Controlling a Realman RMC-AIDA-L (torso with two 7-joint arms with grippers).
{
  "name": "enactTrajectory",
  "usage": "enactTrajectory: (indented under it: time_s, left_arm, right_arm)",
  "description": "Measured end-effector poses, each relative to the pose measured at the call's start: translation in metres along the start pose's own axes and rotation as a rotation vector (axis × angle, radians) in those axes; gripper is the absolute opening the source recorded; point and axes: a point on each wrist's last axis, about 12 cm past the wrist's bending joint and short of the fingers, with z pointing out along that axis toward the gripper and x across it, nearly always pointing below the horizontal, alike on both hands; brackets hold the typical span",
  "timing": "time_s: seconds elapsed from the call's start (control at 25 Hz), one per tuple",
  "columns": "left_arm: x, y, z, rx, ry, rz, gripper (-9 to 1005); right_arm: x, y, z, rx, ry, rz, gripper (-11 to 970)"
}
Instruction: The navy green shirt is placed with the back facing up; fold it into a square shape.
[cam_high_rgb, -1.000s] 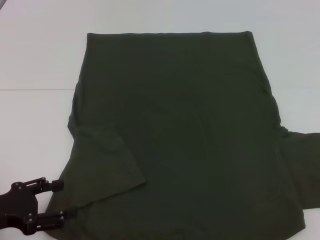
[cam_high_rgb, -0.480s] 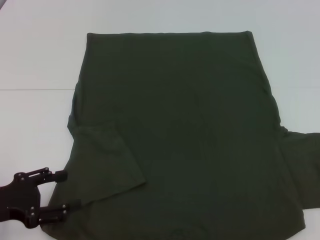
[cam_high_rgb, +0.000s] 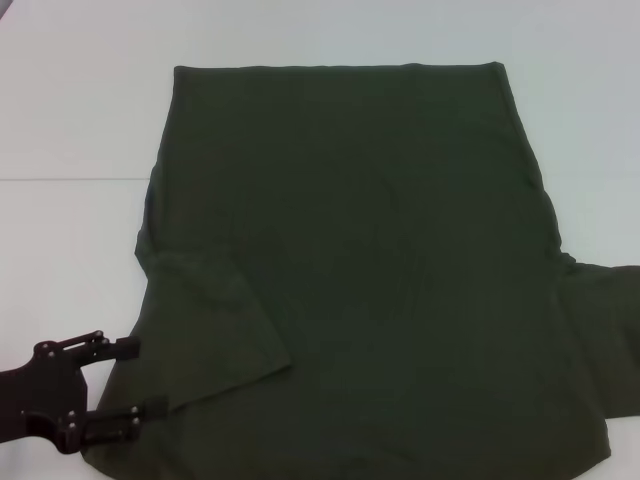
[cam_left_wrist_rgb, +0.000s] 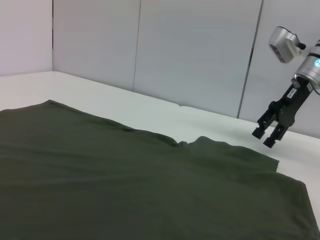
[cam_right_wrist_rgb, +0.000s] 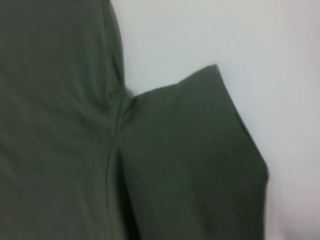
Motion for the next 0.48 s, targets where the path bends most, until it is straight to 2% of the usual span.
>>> enactTrajectory:
  time_s: [0.48]
  left_arm:
    - [0.001,-0.001,0.002,0.001,-0.003,0.0,823]
  right_arm:
    - [0.007,-0.003,0.014,-0.005,0.01,0.002,884]
